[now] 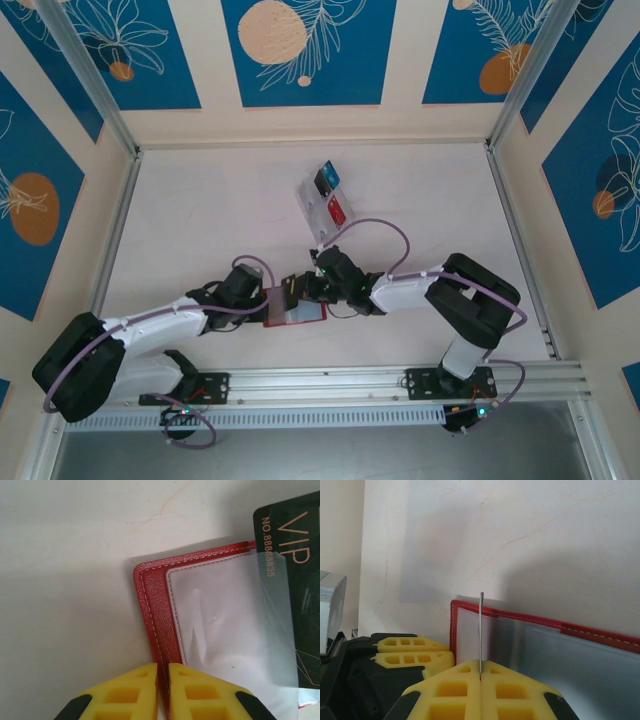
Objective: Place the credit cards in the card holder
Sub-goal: Insert the credit card into the card slot.
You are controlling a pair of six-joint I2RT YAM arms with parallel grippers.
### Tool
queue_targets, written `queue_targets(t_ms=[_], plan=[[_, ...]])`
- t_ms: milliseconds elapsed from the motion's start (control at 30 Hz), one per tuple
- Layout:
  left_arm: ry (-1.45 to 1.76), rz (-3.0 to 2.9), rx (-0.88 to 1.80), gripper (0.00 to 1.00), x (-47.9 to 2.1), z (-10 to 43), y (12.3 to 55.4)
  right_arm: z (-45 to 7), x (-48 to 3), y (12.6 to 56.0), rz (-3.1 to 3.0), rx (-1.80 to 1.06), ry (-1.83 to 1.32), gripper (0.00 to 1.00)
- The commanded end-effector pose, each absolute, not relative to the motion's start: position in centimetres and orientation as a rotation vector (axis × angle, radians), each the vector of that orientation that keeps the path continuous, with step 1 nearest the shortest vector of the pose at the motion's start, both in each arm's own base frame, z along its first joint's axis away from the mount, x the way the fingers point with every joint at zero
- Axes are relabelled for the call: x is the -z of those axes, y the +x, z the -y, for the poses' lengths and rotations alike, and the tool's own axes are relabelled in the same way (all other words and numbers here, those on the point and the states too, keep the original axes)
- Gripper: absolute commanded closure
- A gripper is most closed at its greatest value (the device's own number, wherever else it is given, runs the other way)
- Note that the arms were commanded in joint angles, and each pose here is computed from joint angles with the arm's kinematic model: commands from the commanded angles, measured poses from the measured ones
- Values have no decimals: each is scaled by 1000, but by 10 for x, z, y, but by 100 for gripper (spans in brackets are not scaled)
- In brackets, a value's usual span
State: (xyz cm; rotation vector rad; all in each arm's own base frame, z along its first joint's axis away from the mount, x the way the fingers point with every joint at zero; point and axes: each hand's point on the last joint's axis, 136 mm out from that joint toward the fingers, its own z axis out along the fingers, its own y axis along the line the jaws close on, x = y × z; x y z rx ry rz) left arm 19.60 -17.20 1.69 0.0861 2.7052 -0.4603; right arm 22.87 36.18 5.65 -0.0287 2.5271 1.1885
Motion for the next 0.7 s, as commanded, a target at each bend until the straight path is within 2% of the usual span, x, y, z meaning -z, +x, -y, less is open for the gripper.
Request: queue_targets(t_ms=[0, 667], plan=[[99, -2777, 412, 88, -3, 164, 181, -366, -55, 228, -2522, -1260, -5, 100], [96, -2778, 403, 88, -2, 162, 180, -353, -20, 199, -2643, -1201, 52, 100]])
